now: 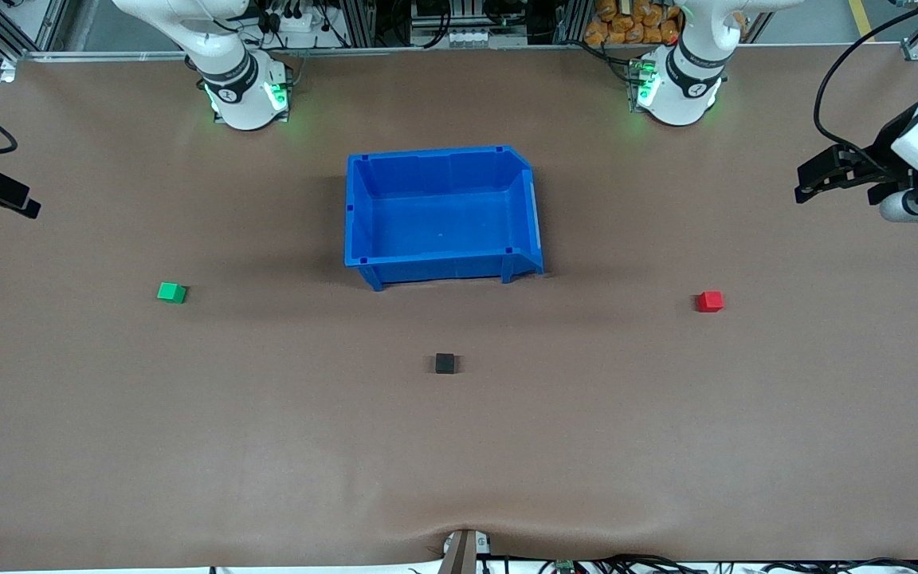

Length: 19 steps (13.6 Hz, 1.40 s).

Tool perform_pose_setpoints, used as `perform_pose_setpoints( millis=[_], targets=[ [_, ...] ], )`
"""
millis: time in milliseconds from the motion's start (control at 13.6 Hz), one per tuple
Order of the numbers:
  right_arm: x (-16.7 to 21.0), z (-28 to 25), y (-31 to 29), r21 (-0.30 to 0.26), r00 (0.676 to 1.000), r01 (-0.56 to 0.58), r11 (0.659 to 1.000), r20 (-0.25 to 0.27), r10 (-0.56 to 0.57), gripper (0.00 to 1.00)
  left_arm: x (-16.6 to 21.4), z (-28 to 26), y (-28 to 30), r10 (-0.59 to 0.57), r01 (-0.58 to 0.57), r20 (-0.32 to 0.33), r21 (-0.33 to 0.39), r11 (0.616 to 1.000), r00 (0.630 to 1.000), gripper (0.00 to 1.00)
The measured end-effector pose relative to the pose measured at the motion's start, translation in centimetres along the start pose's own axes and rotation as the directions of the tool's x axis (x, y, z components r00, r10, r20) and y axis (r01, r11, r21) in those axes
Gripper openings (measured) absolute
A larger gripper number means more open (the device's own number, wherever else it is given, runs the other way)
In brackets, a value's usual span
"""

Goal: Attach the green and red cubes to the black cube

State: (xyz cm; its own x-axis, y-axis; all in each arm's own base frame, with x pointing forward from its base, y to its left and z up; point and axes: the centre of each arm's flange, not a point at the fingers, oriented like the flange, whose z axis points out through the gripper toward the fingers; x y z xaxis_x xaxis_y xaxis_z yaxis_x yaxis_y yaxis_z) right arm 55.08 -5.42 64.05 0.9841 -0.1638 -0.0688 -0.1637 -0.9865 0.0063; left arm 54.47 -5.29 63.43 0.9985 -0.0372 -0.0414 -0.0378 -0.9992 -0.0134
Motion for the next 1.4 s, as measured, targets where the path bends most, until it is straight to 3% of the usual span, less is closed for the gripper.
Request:
perform_pose_setpoints(
  millis=[663,1400],
  targets=[
    [0.0,0.0,0.0,0.0,1.0,0.0,1.0,0.0,0.0,1.0,0.0,0.0,0.0,0.0,0.0,0.001,0.0,1.0,1.0,1.0],
    [0.2,0.4,-0.1,0.003,1.0,0.001,1.0,0.007,-0.001,1.0,1.3,2.3,0.0,0.001,-0.001,0.044,-0.001,1.0,0.999,1.0]
  ],
)
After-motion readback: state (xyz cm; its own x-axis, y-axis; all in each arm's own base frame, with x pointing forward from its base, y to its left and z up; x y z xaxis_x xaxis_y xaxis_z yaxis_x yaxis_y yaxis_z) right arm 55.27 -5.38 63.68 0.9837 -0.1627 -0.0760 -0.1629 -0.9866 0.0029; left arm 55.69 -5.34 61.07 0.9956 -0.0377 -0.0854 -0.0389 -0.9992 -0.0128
